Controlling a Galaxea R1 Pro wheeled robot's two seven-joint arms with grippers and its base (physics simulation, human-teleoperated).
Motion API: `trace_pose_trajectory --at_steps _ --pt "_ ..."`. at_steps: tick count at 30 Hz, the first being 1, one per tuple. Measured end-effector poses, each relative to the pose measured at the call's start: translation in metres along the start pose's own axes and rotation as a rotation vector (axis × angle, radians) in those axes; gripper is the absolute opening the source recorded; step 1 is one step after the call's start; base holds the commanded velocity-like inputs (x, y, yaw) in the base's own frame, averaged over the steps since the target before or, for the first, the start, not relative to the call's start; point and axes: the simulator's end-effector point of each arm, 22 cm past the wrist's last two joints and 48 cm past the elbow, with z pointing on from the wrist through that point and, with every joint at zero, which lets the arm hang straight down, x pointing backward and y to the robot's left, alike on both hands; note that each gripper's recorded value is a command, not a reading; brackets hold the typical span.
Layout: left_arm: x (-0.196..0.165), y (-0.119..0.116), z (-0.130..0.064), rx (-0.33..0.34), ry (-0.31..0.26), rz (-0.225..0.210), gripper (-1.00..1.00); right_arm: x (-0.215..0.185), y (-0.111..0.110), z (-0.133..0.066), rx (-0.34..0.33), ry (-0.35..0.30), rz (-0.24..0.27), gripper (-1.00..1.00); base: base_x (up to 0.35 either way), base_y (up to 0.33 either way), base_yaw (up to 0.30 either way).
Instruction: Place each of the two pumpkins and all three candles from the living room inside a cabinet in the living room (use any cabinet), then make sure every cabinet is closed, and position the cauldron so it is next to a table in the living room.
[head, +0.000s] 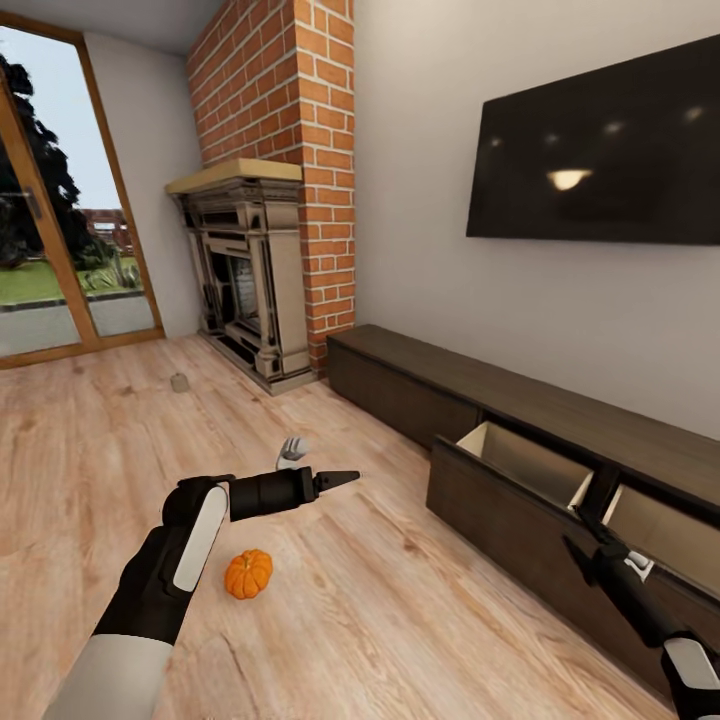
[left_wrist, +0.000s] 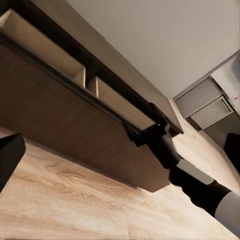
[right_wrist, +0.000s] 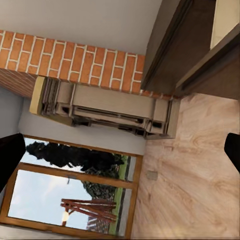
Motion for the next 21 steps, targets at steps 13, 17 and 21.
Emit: trace_pose_trajectory --at_steps 13,17,21 --pt "0.0007 0.0011 0.0007 -0.004 0.001 -0.002 1.0 0.0005 -0.0032 0.0001 0.014 0.001 0.0 1.0 0.0 0.0 0.288" --pt "0.0004 0.0009 0.0006 -0.005 0.001 -0.001 1.0 0.0005 -0.0035 0.0001 0.015 0.001 0.0 1.0 0.0 0.0 0.288" --pt "0.0001 0.0012 0.0002 -0.005 0.0 -0.001 1.0 0.0011 -0.0037 0.0004 0.016 0.002 0.001 1.0 0.0 0.0 0.288"
